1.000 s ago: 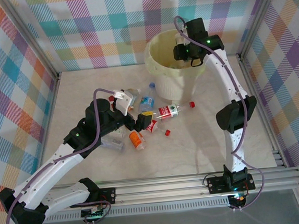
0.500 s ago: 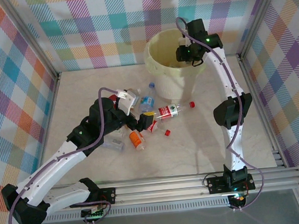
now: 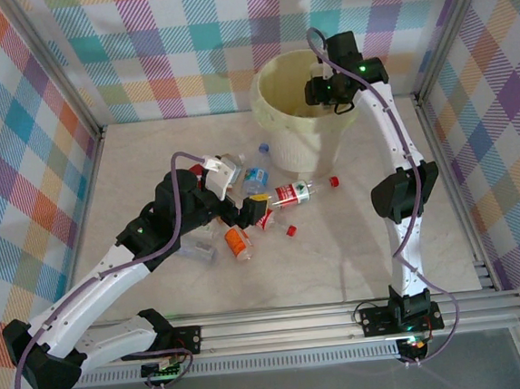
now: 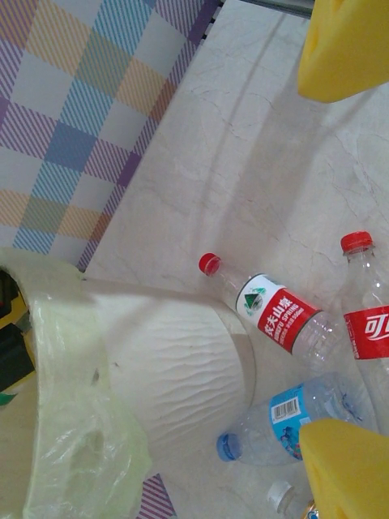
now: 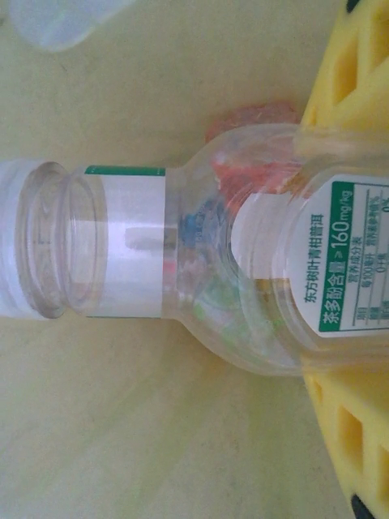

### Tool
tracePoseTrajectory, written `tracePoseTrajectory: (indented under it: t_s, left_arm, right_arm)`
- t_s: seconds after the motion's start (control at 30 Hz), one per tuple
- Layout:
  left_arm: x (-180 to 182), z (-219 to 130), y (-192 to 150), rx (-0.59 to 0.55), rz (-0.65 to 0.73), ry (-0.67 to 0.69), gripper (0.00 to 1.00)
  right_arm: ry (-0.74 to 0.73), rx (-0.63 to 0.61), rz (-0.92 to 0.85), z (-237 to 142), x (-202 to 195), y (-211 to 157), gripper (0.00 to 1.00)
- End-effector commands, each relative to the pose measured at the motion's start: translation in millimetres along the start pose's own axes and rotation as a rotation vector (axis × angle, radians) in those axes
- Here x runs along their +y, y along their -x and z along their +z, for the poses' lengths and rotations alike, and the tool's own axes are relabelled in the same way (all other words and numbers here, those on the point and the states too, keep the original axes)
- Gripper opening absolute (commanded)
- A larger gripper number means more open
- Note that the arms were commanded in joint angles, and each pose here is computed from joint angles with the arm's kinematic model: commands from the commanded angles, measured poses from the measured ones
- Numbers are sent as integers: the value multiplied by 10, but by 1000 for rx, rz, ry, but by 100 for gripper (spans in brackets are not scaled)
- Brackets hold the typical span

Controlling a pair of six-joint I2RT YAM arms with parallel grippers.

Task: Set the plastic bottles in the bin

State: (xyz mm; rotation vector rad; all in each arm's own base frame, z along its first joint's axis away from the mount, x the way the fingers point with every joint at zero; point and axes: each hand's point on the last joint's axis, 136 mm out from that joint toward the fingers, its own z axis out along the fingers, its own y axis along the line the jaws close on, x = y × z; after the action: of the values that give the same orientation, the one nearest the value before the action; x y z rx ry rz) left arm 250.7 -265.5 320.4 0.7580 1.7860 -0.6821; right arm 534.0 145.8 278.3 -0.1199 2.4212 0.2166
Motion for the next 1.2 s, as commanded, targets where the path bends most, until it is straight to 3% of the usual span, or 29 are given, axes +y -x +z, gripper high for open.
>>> tracePoseTrajectory:
  t_s: [0.0, 0.37, 0.8, 1.0, 1.17]
  left_arm:
    - [15, -2, 35, -12, 14, 0, 100]
    - [14, -14, 45, -16, 12, 0, 100]
    - [19, -61, 85, -32, 14, 7, 100]
    - [-7, -125, 96, -25, 57, 0, 100]
    - [-85, -186, 34, 18, 110, -40, 100]
  right_arm:
    - [36, 36, 1, 70, 62, -75, 62]
    - [51, -66, 8, -306, 105, 168, 78]
    - [90, -256, -90, -1067, 415, 375, 79]
    - [107, -303, -148, -1404, 660, 193, 79]
    - [137, -294, -154, -1622, 844, -161, 79]
